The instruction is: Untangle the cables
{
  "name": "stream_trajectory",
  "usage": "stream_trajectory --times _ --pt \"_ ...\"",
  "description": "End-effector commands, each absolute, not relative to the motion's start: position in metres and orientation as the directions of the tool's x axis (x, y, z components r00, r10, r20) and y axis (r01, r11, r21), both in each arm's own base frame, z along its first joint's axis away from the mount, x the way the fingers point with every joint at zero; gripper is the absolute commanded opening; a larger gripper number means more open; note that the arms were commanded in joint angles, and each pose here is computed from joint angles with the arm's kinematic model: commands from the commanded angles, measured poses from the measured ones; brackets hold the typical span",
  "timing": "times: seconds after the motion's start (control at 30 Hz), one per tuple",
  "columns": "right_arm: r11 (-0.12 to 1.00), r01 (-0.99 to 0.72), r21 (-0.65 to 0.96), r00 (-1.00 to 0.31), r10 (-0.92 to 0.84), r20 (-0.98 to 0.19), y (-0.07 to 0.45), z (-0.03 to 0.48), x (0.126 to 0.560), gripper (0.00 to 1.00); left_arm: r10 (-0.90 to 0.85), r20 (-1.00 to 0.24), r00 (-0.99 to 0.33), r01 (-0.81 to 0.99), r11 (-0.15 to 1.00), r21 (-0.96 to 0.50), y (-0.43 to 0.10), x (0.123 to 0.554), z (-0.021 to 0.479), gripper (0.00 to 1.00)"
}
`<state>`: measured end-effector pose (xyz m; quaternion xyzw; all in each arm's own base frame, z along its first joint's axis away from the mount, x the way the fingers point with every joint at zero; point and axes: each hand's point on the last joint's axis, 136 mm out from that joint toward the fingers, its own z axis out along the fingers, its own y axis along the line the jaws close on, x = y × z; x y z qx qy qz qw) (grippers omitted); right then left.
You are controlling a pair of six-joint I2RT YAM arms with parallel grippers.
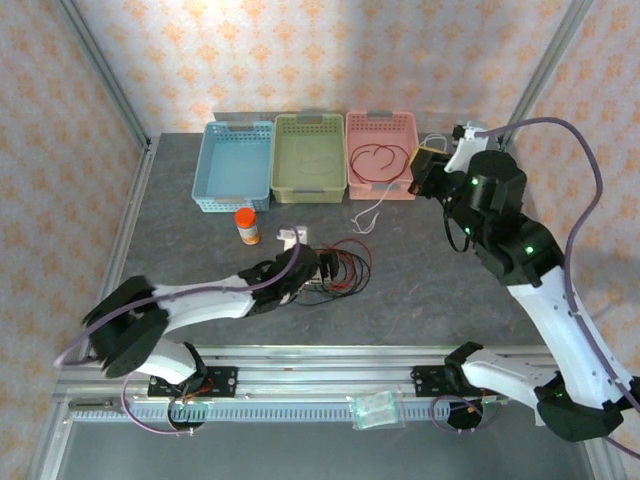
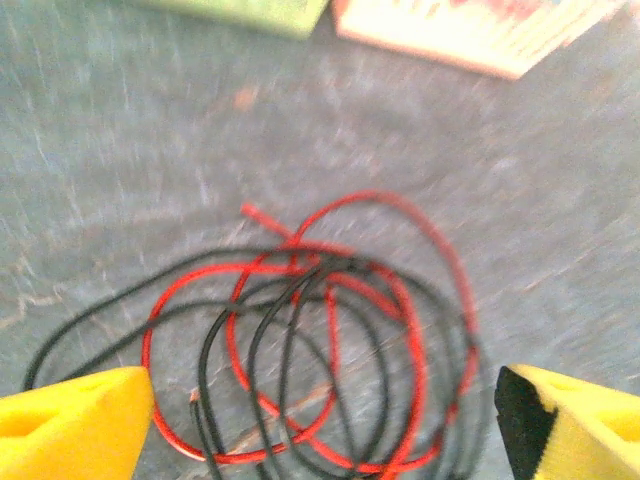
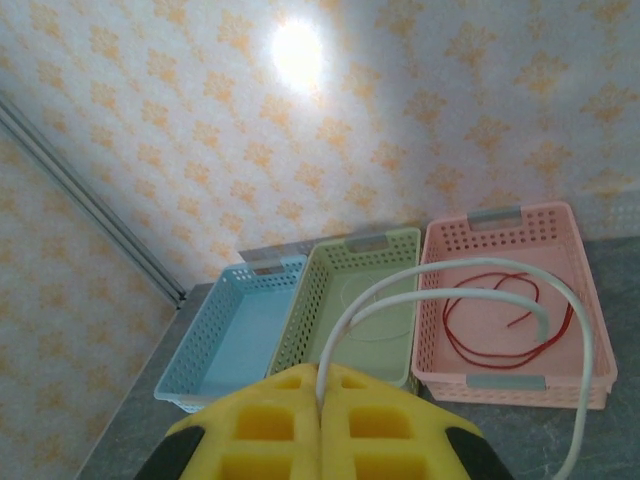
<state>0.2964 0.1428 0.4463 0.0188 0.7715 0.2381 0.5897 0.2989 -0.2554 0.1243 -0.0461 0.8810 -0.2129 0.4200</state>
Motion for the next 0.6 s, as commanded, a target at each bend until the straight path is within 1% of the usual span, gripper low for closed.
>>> stream_trajectory --times 0.0,0.1,0.17,0.3,0.37,0.57 --pt "0.87 -0.285 0.401 -0.337 0.301 -0.892 0.163 0.434 0.313 0.0 -0.235 -0.791 -0.565 0.088 0.936 -0.341 -0.232 0.299 0.164 0.92" --pt "0.85 -0.318 0.421 -0.386 0.289 -0.876 0.184 0.419 0.328 0.0 -0.238 -0.826 -0.511 0.072 0.945 -0.318 -0.21 0.298 0.189 0.94" --pt "0.842 -0.322 0.432 -0.41 0.287 -0.866 0.196 0.406 0.342 0.0 -0.266 -0.831 -0.488 0.062 0.94 -0.337 -0.196 0.3 0.202 0.95" --pt "0.816 -0.346 0.462 -0.451 0.288 -0.845 0.222 0.394 0.366 0.0 -0.329 -0.826 -0.458 0.049 0.918 -0.393 -0.165 0.308 0.215 0.95" --pt "0.8 -0.363 0.477 -0.468 0.286 -0.836 0.238 0.391 0.379 0.0 -0.36 -0.818 -0.45 0.053 0.903 -0.426 -0.153 0.313 0.22 0.96" --pt "0.798 -0.372 0.475 -0.514 0.249 -0.821 0.277 0.382 0.416 0.0 -0.371 -0.825 -0.427 0.05 0.901 -0.431 -0.127 0.326 0.239 0.98"
